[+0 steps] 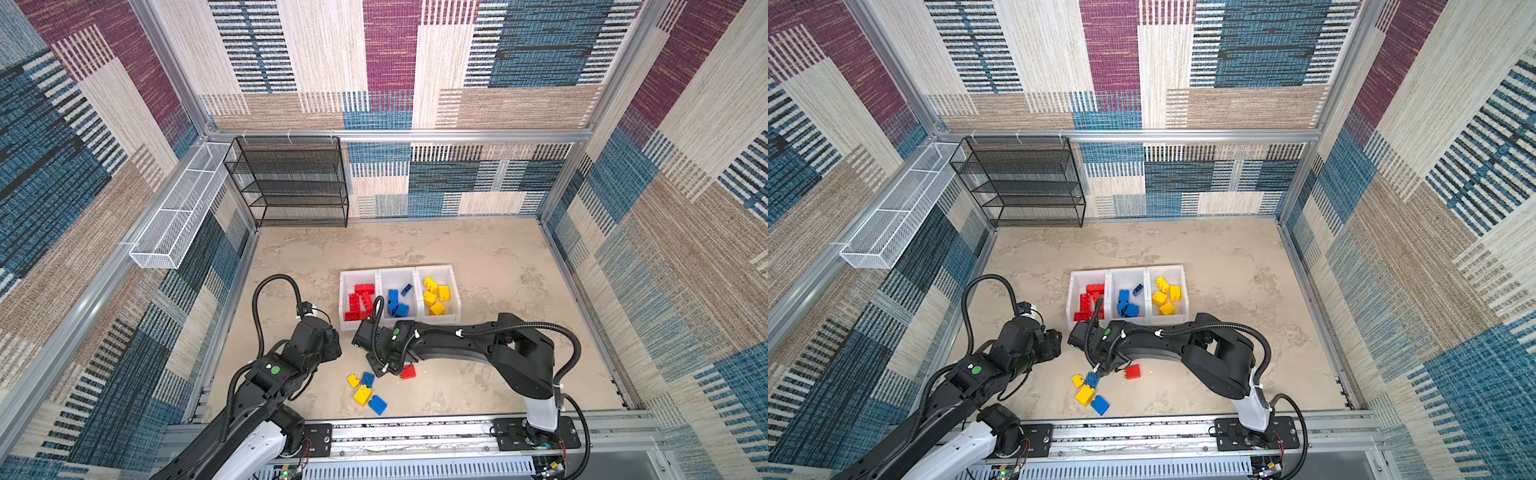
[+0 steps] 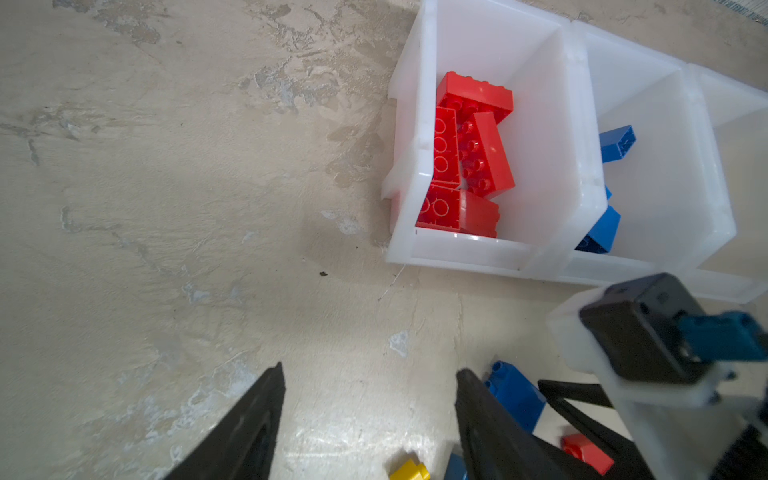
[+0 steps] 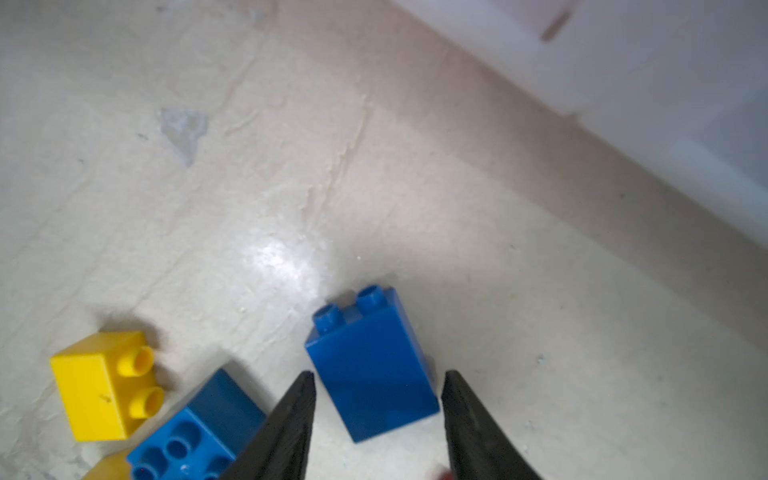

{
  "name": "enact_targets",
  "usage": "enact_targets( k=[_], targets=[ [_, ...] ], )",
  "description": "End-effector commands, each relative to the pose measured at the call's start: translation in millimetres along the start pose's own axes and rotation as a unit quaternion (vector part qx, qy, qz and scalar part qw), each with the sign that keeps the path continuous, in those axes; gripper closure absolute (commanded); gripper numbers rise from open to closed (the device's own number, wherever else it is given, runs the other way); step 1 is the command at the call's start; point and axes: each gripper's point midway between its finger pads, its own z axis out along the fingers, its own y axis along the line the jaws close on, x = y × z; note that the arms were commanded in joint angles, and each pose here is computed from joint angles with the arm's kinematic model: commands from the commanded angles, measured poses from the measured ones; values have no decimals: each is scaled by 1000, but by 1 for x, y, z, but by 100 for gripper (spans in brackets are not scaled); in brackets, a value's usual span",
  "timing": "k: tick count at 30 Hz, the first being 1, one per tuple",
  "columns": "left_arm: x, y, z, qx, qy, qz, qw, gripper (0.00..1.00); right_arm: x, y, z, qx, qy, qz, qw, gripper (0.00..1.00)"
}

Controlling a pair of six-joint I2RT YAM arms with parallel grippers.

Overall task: Sort the legos into containers by color
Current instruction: 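Grasp the blue brick with the right gripper and lift it, then carry the blue brick into the middle bin and open the right gripper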

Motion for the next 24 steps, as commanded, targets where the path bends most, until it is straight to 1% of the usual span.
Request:
enact_targets(
  k=[1, 4, 7, 11, 14, 18, 24],
  targets=[
    [0, 2, 0, -3, -1, -12, 1000, 32, -9, 9, 2, -21, -14, -2, 1000, 55],
    [1, 1, 1, 0, 0, -14, 1000, 31, -9, 8, 1, -23, -13, 0, 1000, 61],
    [1, 1, 1, 0, -1, -15, 1000, 31, -14, 2, -6, -27, -24, 7, 999, 64],
    [0, 0, 1, 1, -1, -14, 1000, 31, -29, -14, -23, -28, -47, 21, 998, 65],
    [0, 1, 1, 1, -1, -15, 1000, 31, -47, -28, -44, -27, -74, 29, 997, 65],
    [-1, -2, 2, 6, -1, -17, 1000, 31, -68, -63, -64, -10, -104, 51, 993, 65],
    [0, -7, 4, 15, 5, -16, 1000, 31, -95, -127, -65, 24, -126, 95, 987, 65]
  ],
)
